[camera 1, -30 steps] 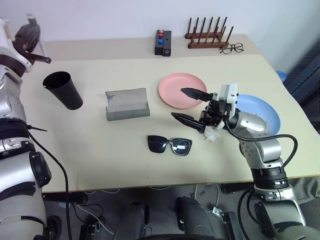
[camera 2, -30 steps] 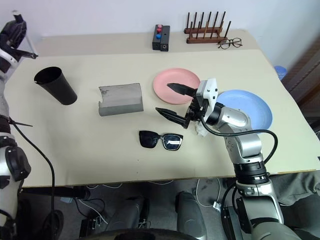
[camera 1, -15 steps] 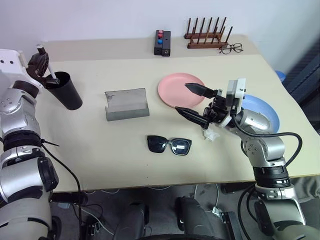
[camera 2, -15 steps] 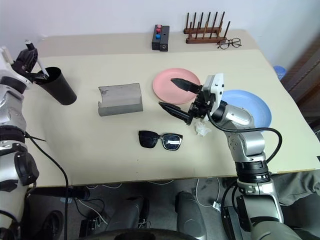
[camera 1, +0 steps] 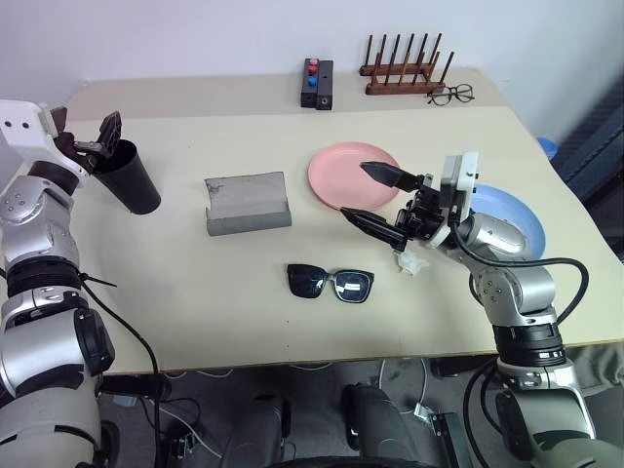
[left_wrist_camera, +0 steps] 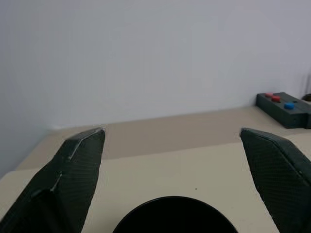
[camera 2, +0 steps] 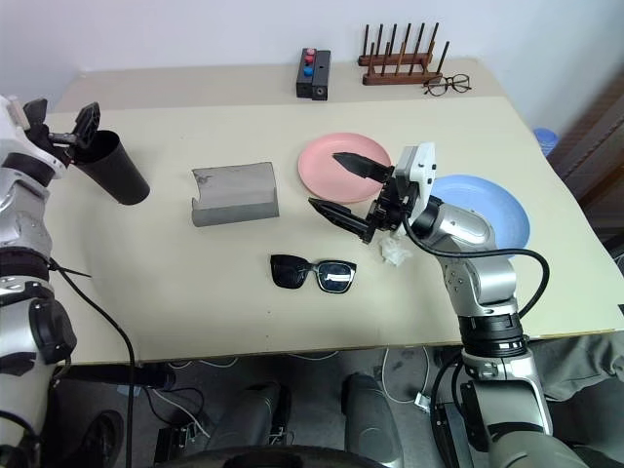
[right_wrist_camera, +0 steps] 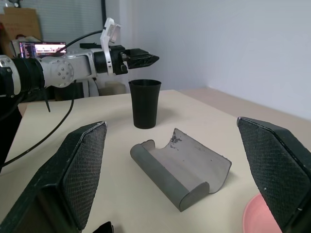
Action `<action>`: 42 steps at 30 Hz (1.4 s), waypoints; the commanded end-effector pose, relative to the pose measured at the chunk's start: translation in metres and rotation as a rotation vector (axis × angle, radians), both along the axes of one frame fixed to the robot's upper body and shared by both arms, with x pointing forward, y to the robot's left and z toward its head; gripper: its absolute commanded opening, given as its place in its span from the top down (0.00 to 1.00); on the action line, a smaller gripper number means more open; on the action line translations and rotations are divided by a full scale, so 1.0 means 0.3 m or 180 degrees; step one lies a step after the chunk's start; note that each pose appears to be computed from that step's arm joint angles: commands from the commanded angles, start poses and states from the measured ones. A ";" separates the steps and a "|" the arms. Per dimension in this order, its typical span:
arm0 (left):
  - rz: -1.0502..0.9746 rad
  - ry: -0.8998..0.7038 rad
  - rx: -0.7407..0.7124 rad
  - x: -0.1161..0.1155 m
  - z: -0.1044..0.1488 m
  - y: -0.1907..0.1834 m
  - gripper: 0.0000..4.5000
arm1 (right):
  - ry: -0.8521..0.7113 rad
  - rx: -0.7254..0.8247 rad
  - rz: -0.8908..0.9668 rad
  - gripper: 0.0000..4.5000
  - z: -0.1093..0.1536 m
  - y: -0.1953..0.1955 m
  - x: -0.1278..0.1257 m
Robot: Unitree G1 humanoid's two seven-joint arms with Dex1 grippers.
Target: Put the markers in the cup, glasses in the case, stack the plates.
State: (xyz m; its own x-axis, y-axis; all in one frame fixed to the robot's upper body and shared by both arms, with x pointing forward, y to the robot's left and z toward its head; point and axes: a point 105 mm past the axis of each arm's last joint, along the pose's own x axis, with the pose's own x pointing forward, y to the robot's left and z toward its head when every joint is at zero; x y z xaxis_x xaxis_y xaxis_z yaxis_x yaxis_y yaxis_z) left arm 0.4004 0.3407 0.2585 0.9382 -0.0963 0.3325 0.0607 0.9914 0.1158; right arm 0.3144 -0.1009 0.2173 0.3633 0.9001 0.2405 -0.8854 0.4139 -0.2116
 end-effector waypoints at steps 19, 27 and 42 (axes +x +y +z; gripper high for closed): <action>-0.2714 0.1973 0.1008 0.000 -0.386 -0.587 0.05 | -0.0157 -0.0127 -0.0422 0.03 -0.007 -0.101 0.019; -0.2789 0.2107 0.1211 0.012 -0.441 -0.617 0.22 | -0.0145 -0.0188 -0.0548 0.03 -0.020 -0.122 0.003; -0.3802 0.2283 0.1123 -0.111 -0.337 -0.608 0.87 | -0.0121 -0.0210 -0.0492 0.03 -0.040 -0.098 0.010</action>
State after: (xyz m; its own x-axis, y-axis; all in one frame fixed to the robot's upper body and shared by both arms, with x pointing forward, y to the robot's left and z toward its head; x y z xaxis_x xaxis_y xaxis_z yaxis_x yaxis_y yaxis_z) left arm 0.3745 0.1595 0.1418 0.2469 -0.8834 -0.3982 0.9523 0.2972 -0.0691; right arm 0.3200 -0.1334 0.1953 0.5131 0.8409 0.1723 -0.8068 0.5409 -0.2377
